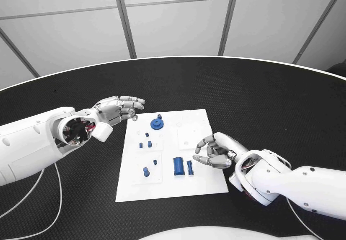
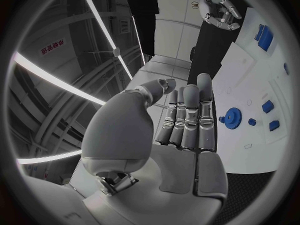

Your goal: Assemble the parts on the task board

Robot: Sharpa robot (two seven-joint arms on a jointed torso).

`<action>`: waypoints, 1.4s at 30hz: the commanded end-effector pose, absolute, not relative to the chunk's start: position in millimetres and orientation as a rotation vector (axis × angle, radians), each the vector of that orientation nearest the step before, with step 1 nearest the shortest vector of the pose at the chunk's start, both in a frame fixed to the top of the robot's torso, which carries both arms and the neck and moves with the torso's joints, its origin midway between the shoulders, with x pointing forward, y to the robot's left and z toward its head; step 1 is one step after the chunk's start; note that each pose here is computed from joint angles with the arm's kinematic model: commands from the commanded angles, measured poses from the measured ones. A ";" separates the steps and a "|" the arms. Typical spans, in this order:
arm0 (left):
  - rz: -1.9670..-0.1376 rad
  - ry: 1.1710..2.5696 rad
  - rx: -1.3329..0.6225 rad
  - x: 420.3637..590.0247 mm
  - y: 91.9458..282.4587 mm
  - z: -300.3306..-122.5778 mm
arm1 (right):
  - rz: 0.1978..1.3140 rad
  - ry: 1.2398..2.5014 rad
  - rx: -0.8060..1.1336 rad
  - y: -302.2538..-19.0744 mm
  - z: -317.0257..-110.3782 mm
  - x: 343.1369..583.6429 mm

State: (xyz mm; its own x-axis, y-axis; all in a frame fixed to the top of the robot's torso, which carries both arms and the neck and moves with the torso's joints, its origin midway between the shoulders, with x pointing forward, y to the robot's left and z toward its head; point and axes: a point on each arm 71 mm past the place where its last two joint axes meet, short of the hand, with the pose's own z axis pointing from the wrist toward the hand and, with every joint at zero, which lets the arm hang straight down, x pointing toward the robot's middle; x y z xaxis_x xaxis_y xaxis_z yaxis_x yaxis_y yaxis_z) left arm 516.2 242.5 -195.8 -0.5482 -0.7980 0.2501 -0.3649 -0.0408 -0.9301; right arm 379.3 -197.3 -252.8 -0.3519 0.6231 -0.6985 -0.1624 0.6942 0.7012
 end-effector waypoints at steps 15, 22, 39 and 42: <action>-1.612 1.537 -1.405 530.0 239.3 -214.1 | 1.196 1.475 0.885 -233.2 -228.2 491.2; -1.627 1.444 -1.456 535.7 227.5 -224.5 | 1.263 1.375 0.938 -231.8 -225.3 516.7; -1.505 1.389 -1.424 519.9 216.7 -232.0 | 1.263 1.269 1.090 -209.3 -225.7 490.0; -1.452 1.367 -1.396 511.1 212.3 -232.9 | 1.251 1.245 1.141 -201.9 -225.3 478.4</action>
